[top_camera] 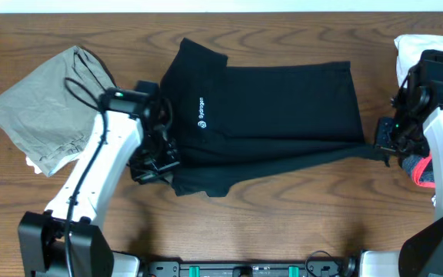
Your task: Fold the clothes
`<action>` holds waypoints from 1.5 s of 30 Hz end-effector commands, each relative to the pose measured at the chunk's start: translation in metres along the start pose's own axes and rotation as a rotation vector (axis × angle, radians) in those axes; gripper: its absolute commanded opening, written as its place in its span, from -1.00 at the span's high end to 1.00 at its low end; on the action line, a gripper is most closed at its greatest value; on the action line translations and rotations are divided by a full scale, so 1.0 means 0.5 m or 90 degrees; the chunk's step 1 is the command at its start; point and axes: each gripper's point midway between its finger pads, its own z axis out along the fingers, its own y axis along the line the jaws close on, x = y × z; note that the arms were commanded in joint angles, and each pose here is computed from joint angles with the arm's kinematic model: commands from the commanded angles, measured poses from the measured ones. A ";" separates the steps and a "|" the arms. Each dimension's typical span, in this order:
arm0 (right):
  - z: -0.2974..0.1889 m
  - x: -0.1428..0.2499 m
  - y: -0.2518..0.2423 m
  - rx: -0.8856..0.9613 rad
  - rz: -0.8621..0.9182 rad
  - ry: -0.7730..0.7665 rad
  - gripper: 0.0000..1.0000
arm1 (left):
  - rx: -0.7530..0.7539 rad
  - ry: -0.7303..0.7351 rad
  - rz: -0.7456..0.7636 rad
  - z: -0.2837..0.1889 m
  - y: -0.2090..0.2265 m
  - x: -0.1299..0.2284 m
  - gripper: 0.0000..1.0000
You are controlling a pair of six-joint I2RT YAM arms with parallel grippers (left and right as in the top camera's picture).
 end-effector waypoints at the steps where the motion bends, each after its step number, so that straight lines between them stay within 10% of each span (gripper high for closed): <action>1: 0.000 0.008 -0.025 0.025 0.024 0.010 0.98 | -0.011 0.016 0.035 0.007 -0.014 0.026 0.88; 32: -0.007 0.032 -0.075 0.120 0.068 0.032 0.97 | -0.145 -0.016 -0.014 0.004 0.045 0.028 0.87; 38: -0.007 0.030 -0.075 0.120 0.069 0.030 0.97 | -0.150 -0.005 -0.016 0.003 0.049 0.037 0.07; 45: -0.007 0.028 -0.075 0.119 0.069 0.026 0.97 | -0.133 -0.084 -0.002 0.003 0.031 -0.022 0.00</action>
